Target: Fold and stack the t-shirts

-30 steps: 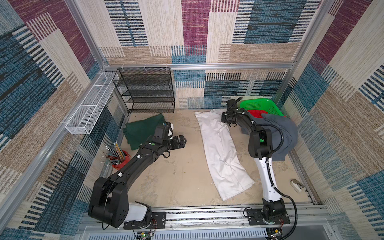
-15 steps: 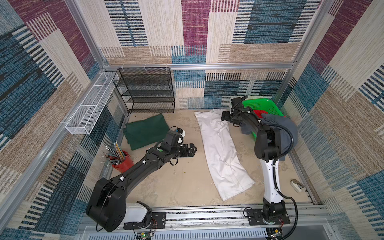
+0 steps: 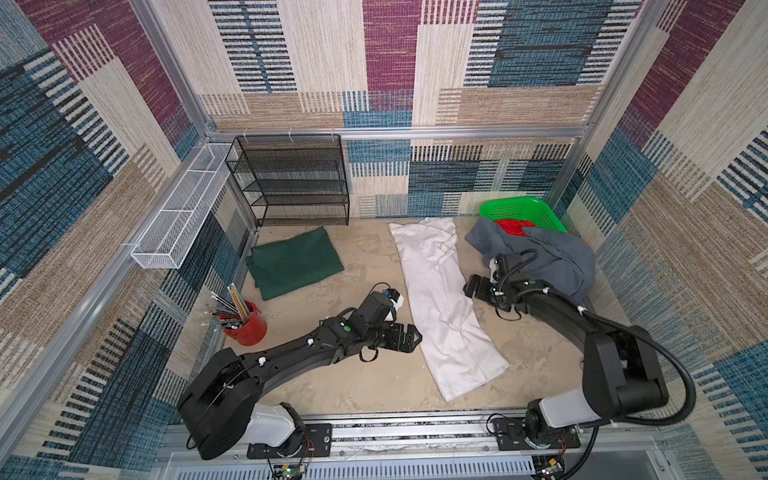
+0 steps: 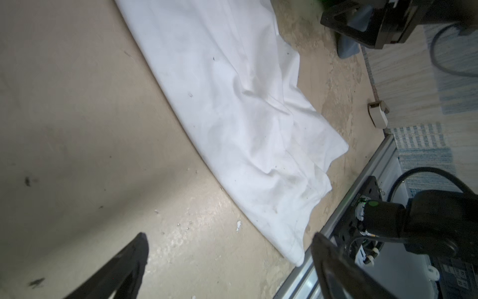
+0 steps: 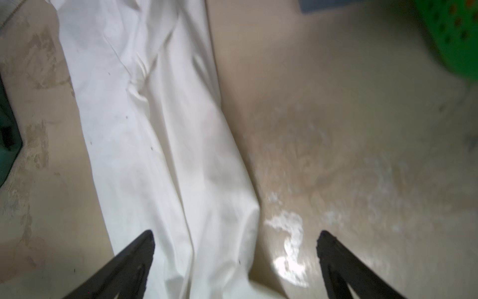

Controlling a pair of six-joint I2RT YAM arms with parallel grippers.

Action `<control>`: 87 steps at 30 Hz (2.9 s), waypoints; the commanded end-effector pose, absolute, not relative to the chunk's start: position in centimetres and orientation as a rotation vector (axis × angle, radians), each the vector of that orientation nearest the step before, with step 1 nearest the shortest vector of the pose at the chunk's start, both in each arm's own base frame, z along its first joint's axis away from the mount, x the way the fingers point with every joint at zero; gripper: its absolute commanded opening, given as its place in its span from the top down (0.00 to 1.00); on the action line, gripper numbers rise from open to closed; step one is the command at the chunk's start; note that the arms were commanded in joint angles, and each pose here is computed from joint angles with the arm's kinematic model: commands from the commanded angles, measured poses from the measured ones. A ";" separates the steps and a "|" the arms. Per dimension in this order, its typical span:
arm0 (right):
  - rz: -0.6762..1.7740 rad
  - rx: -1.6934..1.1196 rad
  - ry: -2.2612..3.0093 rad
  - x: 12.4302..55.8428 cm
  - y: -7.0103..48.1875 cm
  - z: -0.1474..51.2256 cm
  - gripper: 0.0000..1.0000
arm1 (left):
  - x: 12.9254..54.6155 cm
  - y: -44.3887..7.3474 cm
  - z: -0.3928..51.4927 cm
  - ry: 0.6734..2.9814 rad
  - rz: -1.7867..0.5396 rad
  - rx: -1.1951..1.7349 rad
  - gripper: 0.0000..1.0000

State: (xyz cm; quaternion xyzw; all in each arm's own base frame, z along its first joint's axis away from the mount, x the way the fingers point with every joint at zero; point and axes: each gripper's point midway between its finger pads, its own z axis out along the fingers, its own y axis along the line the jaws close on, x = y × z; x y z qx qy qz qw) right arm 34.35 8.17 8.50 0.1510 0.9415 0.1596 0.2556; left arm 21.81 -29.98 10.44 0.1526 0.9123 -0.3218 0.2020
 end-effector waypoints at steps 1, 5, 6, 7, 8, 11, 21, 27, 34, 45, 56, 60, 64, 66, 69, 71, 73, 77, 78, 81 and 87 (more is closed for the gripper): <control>0.505 0.493 2.482 32.3 8.1 8.9 0.01 | 20.3 -31.0 10.0 2.544 -0.959 0.450 0.01; 0.512 0.540 2.483 28.9 7.4 8.8 0.01 | 18.5 -30.9 8.3 2.584 -0.943 0.457 0.02; 0.516 0.551 2.478 28.3 7.3 9.0 0.02 | 18.2 -30.8 7.9 2.597 -0.940 0.451 0.02; 0.525 0.559 2.472 27.9 7.3 9.1 0.01 | 17.9 -30.7 7.7 2.606 -0.938 0.446 0.02; 0.543 0.557 2.468 27.5 7.4 9.2 0.02 | 17.7 -30.6 7.5 2.613 -0.937 0.441 0.02; 0.571 0.574 2.472 26.4 7.6 9.1 0.02 | 17.1 -30.5 7.5 2.623 -0.896 0.472 0.02; 0.596 0.639 2.459 23.8 7.2 8.7 0.01 | 14.4 -30.5 8.2 2.587 -0.808 0.528 0.04; 0.648 0.650 2.486 22.7 7.7 8.3 0.01 | 13.1 -30.6 7.5 2.612 -0.839 0.492 0.06; 0.677 0.661 2.491 21.5 7.8 7.5 0.01 | 12.5 -30.7 6.8 2.640 -0.868 0.470 0.06; 0.694 0.660 2.517 20.8 8.1 6.4 0.18 | 11.7 -33.2 5.6 2.693 -0.929 0.538 0.11; 0.679 0.680 2.528 20.7 7.9 6.0 0.27 | 10.9 -37.0 4.0 2.762 -0.935 0.694 0.13; 0.687 0.670 2.536 20.7 8.1 5.8 0.27 | 9.4 -38.8 2.3 2.829 -0.961 0.779 0.30; 0.697 0.666 2.529 20.6 8.2 5.8 0.28 | 9.2 -39.0 0.7 2.903 -0.909 0.790 0.65; 0.704 0.667 2.523 20.6 8.2 6.0 0.28 | 9.2 -39.0 0.6 2.913 -0.888 0.795 0.83; 0.709 0.660 2.520 20.6 8.3 6.3 0.29 | 9.8 -38.1 1.1 2.898 -0.836 0.769 0.90; 0.703 0.665 2.524 20.4 8.2 6.1 0.32 | 10.7 -36.8 1.4 2.890 -0.780 0.715 0.95; 0.713 0.656 2.527 20.2 8.4 5.9 0.34 | 11.6 -35.6 1.5 2.889 -0.769 0.637 0.96; 0.703 0.639 2.545 19.7 8.7 5.8 0.34 | 12.8 -33.4 1.6 2.887 -0.783 0.497 0.98; 0.703 0.627 2.549 19.6 8.9 5.9 0.34 | 13.0 -32.9 1.6 2.886 -0.778 0.472 0.98; 0.691 0.590 2.558 19.5 9.7 6.6 0.33 | 13.5 -32.0 1.9 2.880 -0.790 0.416 0.98; 0.655 0.492 2.634 19.2 12.6 6.8 0.30 | 14.1 -31.0 3.2 2.832 -0.805 0.363 0.99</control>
